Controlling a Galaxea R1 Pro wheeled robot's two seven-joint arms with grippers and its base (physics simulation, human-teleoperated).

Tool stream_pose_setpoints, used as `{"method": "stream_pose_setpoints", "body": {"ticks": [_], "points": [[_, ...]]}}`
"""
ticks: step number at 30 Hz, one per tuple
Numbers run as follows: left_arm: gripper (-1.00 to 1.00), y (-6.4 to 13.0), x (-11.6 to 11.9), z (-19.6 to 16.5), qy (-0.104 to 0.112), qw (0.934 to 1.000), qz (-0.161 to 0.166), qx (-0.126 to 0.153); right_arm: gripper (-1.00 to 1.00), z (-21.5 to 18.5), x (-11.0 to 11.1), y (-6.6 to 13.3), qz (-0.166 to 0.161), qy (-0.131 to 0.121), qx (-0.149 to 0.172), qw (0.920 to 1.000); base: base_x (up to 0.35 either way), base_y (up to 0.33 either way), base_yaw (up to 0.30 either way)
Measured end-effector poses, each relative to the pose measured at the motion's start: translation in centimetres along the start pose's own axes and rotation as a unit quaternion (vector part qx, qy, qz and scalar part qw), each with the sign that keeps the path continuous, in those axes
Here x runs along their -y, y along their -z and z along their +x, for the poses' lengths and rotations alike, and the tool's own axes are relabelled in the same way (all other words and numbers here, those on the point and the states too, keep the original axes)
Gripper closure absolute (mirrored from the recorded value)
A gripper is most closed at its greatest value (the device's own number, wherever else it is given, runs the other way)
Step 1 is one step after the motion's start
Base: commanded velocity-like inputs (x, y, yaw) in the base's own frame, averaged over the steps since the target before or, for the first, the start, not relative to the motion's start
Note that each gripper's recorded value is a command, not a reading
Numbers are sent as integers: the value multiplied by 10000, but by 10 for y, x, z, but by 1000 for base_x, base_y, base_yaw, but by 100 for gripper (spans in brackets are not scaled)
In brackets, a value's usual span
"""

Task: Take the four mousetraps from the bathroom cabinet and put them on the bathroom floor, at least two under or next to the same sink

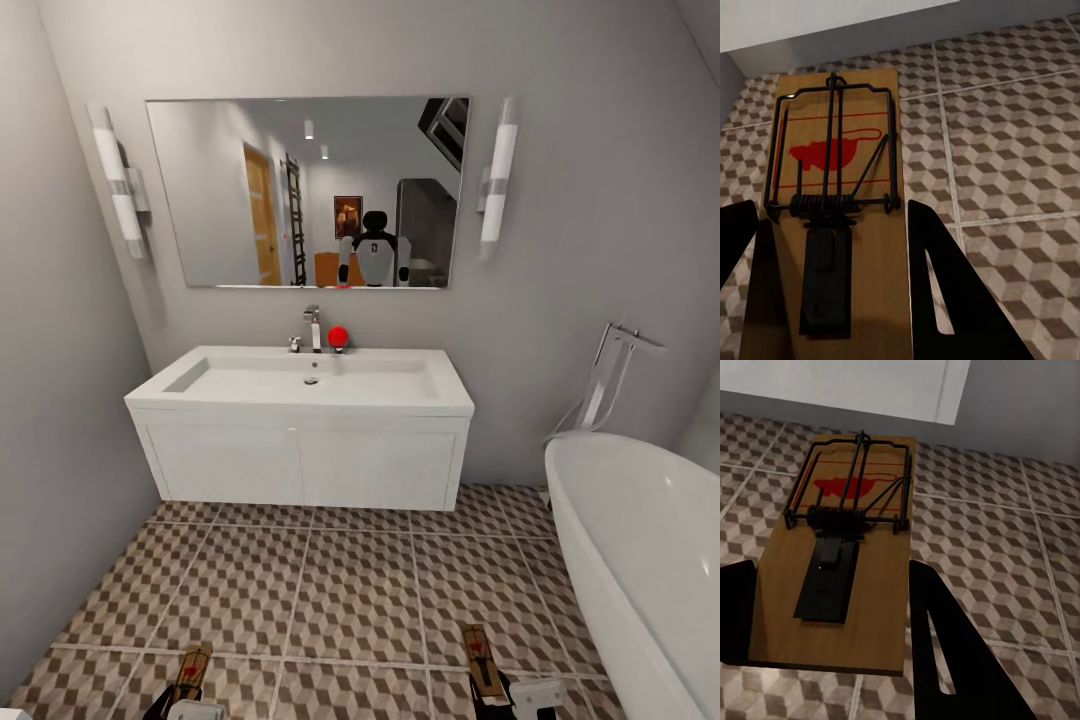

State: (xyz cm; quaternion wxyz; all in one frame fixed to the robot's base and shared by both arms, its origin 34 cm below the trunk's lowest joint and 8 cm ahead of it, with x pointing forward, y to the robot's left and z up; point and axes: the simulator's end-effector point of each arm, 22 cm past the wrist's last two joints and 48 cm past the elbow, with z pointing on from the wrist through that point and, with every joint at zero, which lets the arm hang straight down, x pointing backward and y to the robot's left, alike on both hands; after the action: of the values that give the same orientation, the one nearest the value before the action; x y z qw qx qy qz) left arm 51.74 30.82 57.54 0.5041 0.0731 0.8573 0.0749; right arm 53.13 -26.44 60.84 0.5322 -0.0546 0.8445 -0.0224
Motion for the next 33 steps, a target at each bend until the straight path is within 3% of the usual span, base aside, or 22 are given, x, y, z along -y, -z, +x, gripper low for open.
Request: {"method": "stream_pose_setpoints", "body": {"ticks": [20, 22, 24, 28, 33], "points": [[100, 0, -1, 4, -2, 10000, -21, -84, 100, 0, -1, 0, -10, 3, -10, 10000, 0, 0, 0], [100, 0, -2, 18, -17, 9991, -46, -413, 100, 1, 0, 0, 3, 1, -38, 10000, 0, 0, 0], [100, 1, -3, 38, -7, 9957, -80, -920, 100, 3, 2, -1, 49, 21, -99, 9999, 0, 0, 0], [100, -21, -10, 36, 78, 9855, -122, -1691, 100, 19, 12, -4, 261, 113, -638, 9976, 0, 0, 0], [100, -44, -1, -2, 153, 9775, 37, -2103, 100, -24, 13, -31, 356, 159, -638, 9972, 0, 0, 0]]}}
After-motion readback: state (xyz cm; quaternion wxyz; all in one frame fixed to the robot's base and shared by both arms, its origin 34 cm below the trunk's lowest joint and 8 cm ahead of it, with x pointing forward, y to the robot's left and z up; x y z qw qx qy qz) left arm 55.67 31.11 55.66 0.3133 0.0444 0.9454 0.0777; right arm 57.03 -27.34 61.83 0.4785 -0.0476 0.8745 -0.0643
